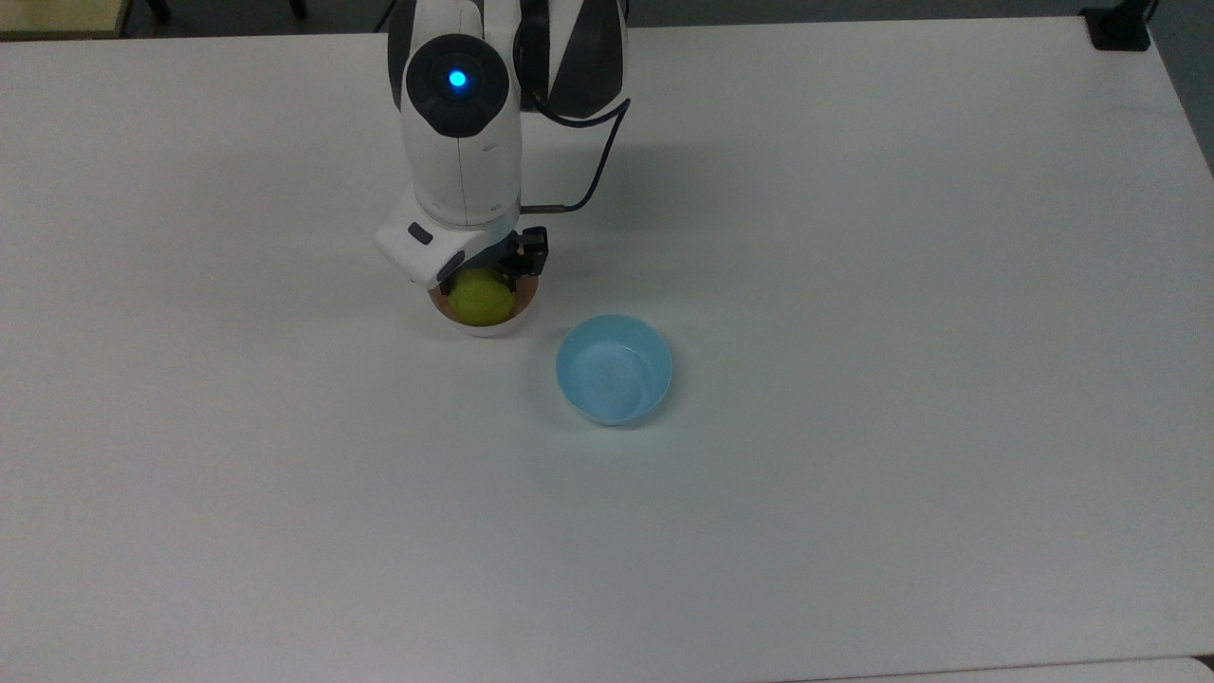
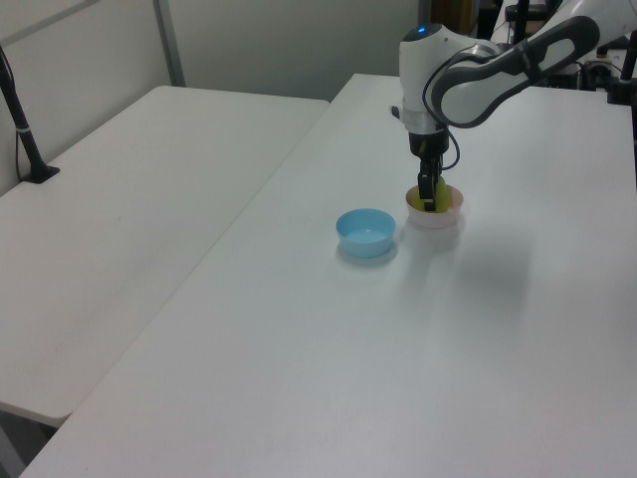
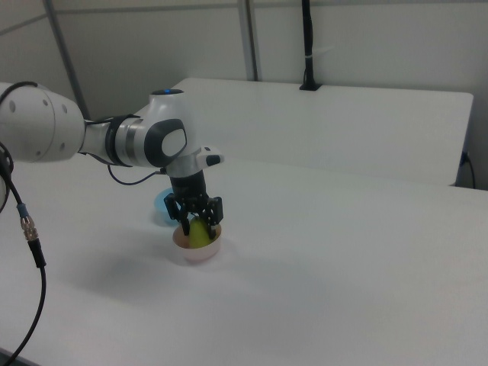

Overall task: Pick up a pear from the bowl
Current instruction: 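Close the gripper around the green pear, then lift the pear out of the pink bowl and carry it away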

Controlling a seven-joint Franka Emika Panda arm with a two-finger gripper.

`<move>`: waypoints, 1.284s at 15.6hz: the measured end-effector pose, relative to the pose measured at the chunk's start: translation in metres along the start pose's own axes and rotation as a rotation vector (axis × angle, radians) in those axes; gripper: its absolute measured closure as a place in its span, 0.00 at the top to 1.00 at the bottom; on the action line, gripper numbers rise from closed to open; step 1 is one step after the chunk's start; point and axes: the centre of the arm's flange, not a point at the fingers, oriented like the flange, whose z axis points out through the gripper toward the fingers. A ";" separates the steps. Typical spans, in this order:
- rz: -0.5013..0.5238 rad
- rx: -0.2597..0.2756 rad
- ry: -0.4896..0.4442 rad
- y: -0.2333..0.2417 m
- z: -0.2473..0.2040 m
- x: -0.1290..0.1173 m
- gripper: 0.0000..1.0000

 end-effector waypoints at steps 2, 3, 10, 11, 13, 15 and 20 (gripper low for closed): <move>0.000 -0.001 0.003 0.000 -0.007 -0.001 0.71; 0.000 -0.002 0.000 0.000 -0.015 -0.003 0.71; 0.006 -0.009 -0.006 0.000 -0.100 -0.031 0.71; 0.009 -0.011 -0.001 0.001 -0.111 -0.033 0.71; 0.024 -0.014 0.017 0.010 -0.127 -0.035 0.71; 0.055 -0.017 0.032 0.031 -0.135 -0.037 0.71; 0.061 -0.017 0.036 0.118 -0.132 -0.053 0.71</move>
